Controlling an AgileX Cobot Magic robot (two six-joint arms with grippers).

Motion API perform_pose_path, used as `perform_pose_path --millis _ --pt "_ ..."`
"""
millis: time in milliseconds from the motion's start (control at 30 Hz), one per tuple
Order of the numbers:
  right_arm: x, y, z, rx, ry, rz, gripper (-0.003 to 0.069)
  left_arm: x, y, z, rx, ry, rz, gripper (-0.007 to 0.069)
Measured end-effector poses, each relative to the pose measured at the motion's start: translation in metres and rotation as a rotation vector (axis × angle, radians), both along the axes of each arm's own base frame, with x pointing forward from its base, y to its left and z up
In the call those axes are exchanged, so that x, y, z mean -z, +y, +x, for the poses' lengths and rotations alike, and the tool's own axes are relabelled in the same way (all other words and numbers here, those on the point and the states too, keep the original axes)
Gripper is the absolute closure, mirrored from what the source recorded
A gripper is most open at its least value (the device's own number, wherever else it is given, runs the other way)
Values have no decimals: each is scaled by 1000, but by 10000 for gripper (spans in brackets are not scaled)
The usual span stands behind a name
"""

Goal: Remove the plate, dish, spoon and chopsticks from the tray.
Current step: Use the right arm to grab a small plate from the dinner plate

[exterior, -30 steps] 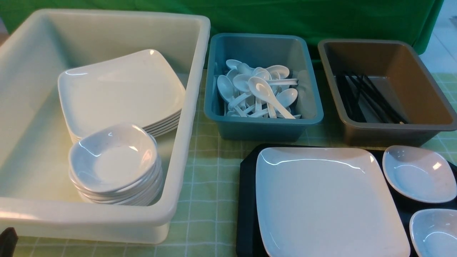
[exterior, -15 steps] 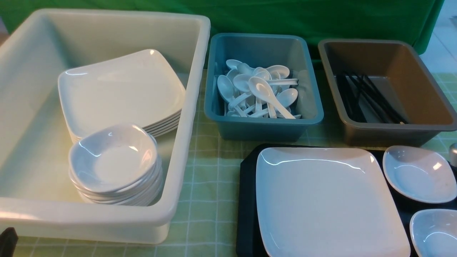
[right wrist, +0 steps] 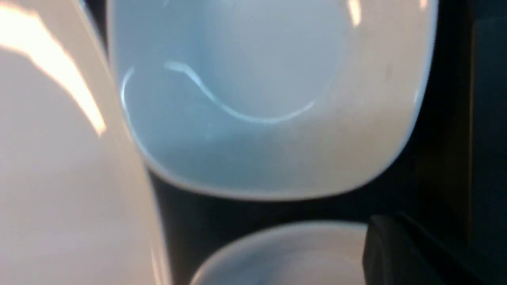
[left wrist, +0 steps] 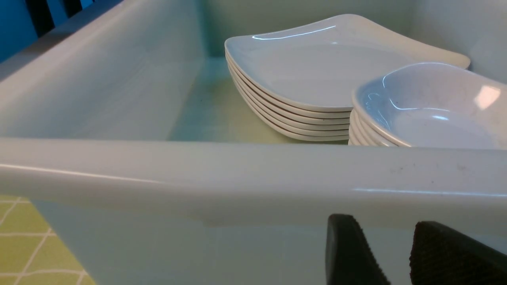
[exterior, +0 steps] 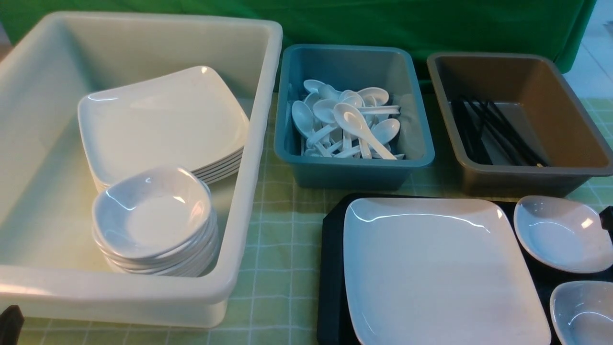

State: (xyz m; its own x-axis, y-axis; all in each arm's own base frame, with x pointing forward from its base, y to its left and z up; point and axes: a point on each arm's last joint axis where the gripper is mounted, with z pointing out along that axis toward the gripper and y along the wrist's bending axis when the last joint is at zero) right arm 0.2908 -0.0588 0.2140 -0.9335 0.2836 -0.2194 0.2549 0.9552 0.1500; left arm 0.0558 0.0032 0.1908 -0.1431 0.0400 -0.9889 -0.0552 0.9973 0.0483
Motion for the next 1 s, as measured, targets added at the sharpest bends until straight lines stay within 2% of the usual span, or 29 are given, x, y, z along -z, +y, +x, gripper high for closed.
perform_pose_path --millis 67,233,367,567,1000 --pt "2 -3 1 17 -6 5 604 0 0 0 0 0 0 402" --pt "8 -7 5 44 -13 14 384 0 0 0 0 0 0 402" --pt "15 -8 10 60 -20 13 340 0 0 0 0 0 0 402" --pt "29 -11 17 99 -18 15 349 0 0 0 0 0 1 402" --pt "42 -11 25 151 -29 50 442 0 0 0 0 0 1 402"
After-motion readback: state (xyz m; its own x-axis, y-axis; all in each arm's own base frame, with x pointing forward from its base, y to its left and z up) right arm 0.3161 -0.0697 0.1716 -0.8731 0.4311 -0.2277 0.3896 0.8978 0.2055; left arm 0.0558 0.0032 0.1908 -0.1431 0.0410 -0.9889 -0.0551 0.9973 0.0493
